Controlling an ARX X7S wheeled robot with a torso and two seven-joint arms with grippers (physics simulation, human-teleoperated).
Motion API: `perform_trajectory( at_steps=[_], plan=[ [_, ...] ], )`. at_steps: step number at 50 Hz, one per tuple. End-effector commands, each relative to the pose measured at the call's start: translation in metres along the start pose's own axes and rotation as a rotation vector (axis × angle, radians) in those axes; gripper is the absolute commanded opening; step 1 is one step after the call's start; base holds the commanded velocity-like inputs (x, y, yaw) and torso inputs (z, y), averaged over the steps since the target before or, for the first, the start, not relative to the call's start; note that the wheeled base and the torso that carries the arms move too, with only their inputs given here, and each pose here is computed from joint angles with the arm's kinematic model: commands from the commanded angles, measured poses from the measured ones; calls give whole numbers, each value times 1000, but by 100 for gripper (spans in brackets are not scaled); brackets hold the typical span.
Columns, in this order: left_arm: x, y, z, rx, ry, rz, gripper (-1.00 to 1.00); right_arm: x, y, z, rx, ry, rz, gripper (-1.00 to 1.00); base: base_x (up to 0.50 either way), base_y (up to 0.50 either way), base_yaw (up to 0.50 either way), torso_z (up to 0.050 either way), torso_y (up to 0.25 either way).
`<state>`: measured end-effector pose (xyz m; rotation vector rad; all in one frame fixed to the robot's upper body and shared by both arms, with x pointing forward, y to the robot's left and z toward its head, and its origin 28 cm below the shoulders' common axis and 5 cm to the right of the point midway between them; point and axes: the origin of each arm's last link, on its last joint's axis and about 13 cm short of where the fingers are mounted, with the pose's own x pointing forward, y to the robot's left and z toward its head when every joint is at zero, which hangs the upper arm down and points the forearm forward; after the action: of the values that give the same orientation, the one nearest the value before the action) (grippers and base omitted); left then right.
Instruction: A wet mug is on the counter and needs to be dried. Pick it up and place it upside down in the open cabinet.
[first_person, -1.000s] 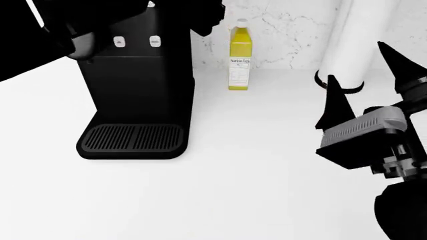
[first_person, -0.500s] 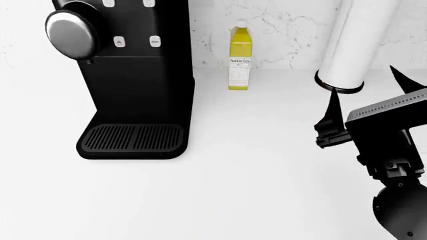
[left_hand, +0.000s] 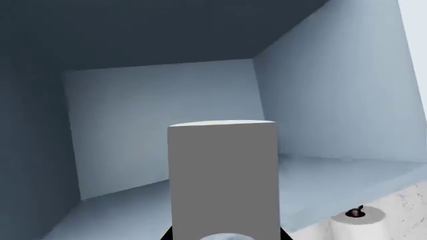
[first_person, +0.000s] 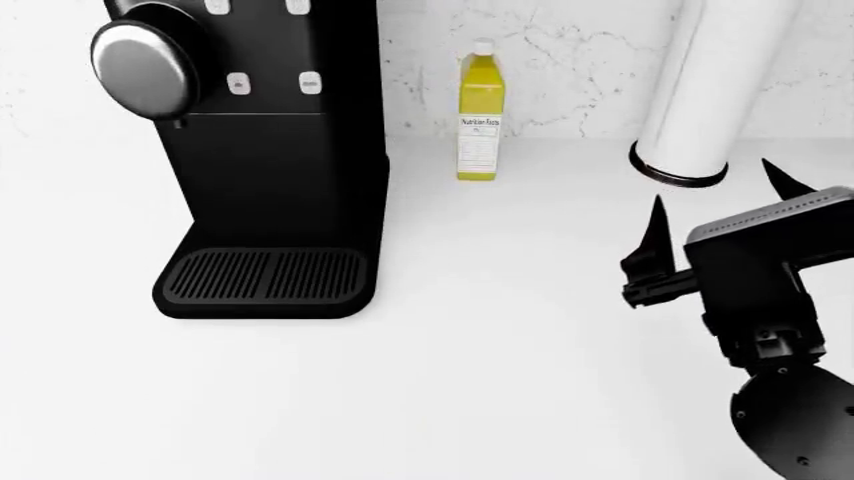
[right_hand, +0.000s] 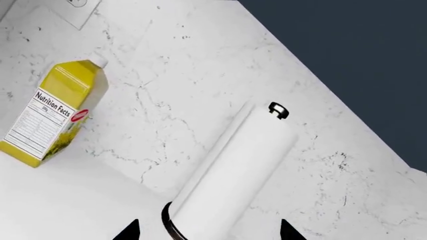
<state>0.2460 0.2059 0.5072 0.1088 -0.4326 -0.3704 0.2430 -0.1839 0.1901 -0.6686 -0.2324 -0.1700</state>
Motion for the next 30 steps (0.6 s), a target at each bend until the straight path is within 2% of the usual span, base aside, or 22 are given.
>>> perform_trajectory(
  at_steps=[1,11,30],
  plan=[
    [10,10,22,-11,-46,65,-100,1,5,-6,10,28,12,100,0,0,0,0,0],
    [24,15,31,15,-38,104,-100,1,10,-10,26,45,31,100,0,0,0,0,1],
    [42,37,45,85,-71,255,-100,0,17,-16,35,61,41,100,0,0,0,0,0]
  ],
)
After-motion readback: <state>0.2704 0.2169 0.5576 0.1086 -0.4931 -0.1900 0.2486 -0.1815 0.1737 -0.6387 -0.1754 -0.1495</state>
